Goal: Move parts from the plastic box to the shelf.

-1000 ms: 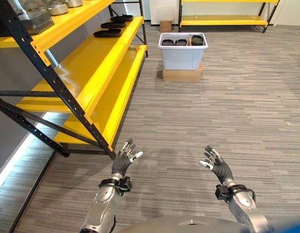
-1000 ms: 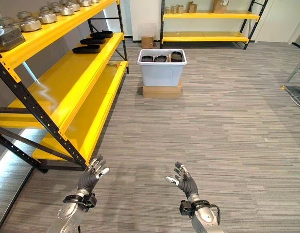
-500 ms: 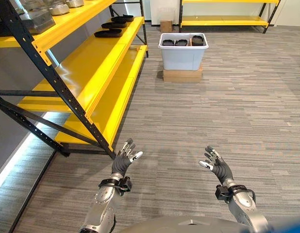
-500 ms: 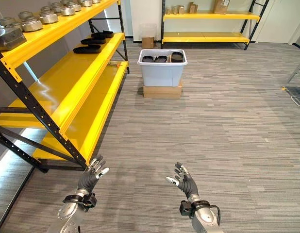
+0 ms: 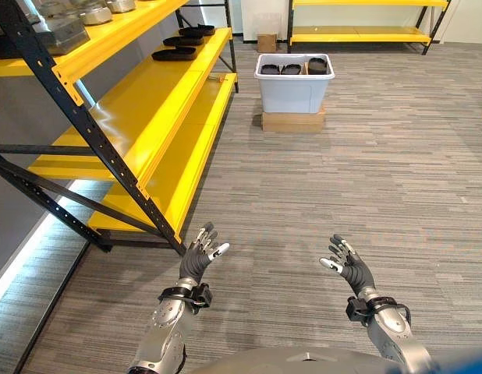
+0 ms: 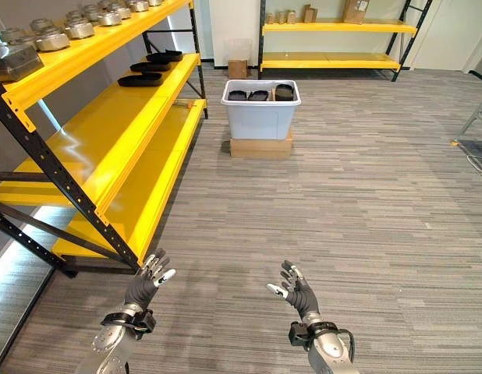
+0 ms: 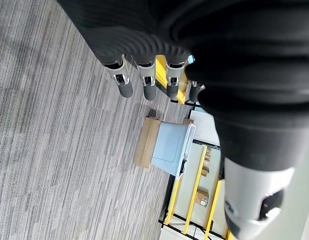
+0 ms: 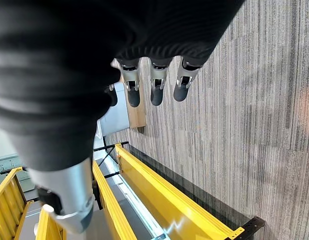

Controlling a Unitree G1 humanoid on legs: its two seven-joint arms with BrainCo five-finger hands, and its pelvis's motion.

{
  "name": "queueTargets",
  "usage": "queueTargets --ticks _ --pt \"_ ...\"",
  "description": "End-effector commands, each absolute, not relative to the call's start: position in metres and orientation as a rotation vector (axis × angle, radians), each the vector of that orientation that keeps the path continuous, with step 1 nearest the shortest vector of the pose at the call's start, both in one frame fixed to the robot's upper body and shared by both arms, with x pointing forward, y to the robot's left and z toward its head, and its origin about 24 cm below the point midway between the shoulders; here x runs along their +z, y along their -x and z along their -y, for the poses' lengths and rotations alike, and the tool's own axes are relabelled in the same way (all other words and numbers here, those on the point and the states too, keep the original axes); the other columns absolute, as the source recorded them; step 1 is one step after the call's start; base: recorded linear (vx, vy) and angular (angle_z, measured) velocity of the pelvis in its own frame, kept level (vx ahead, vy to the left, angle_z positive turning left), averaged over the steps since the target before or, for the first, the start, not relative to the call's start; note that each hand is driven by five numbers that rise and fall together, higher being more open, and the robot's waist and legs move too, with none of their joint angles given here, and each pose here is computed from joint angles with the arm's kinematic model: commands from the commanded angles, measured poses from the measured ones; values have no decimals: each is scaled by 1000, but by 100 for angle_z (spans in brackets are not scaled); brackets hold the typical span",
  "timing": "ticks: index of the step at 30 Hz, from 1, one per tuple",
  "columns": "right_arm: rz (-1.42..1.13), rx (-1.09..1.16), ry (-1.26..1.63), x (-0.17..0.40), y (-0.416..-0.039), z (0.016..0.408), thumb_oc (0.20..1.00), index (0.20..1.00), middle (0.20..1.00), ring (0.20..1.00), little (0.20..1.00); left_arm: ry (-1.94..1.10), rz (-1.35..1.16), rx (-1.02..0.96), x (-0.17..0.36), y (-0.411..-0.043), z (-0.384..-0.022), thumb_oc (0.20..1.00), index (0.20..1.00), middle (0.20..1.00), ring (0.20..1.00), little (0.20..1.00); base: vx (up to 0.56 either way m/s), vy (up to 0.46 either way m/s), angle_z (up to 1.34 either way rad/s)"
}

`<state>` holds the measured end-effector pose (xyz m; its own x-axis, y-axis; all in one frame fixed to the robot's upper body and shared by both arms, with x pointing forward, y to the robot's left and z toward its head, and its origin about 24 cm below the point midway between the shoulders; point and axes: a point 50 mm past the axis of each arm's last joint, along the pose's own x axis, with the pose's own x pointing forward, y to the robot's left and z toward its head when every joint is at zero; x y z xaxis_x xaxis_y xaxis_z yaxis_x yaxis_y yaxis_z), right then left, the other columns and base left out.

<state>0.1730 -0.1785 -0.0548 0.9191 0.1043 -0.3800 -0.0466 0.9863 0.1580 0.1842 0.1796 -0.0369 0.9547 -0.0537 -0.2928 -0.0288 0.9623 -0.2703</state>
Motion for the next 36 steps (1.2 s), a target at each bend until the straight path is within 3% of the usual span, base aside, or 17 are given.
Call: queueTargets --ticks 1,19,36 --pt "-284 116 -157 -38 -192 167 1000 1000 1000 1000 1000 254 -187 -16 -19 -199 -185 1000 1000 1000 1000 1000 -20 108 0" --pt "-226 107 -206 -27 -198 163 1000 1000 1000 1000 1000 236 -122 13 -6 -213 -190 1000 1000 1000 1000 1000 17 120 5" --pt "-183 58 -173 -19 -207 183 1000 1000 1000 1000 1000 369 -118 -11 -8 -214 -175 1000 1000 1000 1000 1000 307 -183 16"
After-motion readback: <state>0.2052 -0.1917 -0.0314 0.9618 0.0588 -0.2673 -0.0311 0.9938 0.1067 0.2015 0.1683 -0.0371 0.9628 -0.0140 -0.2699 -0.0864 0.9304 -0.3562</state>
